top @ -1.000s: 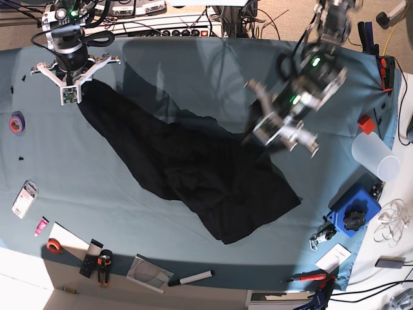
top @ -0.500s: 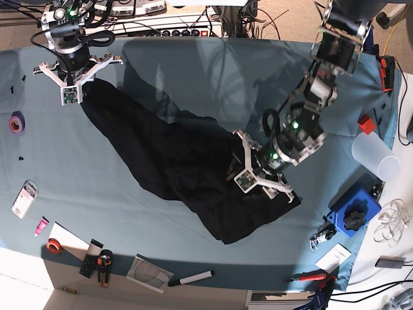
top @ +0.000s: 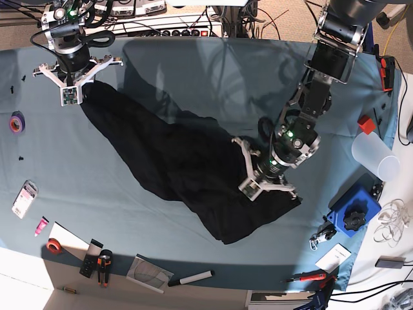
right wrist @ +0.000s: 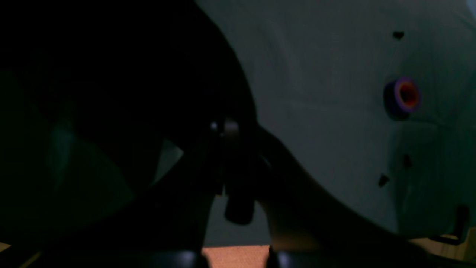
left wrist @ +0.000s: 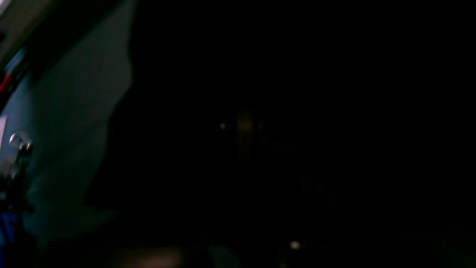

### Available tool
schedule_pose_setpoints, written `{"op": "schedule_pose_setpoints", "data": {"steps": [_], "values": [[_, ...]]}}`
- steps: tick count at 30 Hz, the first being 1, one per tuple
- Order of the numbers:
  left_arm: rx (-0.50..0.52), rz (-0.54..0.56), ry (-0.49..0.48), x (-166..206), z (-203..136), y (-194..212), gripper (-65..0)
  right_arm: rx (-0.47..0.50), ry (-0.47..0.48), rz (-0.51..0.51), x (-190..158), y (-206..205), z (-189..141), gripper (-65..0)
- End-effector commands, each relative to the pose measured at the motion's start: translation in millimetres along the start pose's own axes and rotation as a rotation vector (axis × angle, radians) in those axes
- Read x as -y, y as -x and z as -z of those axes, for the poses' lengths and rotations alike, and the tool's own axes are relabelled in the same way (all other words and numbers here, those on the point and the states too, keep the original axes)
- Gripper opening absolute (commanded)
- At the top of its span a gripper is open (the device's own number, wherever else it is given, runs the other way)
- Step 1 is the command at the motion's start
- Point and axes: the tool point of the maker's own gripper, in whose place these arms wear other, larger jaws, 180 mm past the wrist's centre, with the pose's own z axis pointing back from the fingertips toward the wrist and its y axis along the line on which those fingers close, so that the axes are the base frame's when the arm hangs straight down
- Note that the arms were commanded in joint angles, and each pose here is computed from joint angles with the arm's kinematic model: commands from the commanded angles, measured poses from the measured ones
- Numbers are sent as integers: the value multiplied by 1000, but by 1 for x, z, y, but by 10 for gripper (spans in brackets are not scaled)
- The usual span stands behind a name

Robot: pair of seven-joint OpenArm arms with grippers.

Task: Layout the t-shirt on the table in an organized manner, then fold the t-shirt properly
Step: 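Reach the left gripper into the shirt bunch and grasp it, then lift the shirt with both grippers and stretch it apart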

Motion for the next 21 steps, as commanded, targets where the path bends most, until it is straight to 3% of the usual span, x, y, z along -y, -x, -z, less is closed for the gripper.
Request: {"op": "schedule_pose_setpoints", "data": {"steps": [1, 7, 12, 17, 21], "values": [[32, 2, -41, -15, -1, -16, -650, 50, 15, -7, 4, -11, -4, -650], [-49, -55, -178, -43, -12, -12, -650, 147, 119, -68, 23, -37, -1, -650], [-43, -120, -293, -87, -38, -27, -650, 130, 127, -18, 34, -34, 44, -650], [-102, -260, -354, -127, -67, -11, -650, 136, 192, 8, 68, -48, 78, -650], [-110, -402, -360, -149, -88, 11, -650, 176, 295, 24, 106, -70, 76, -650]]}}
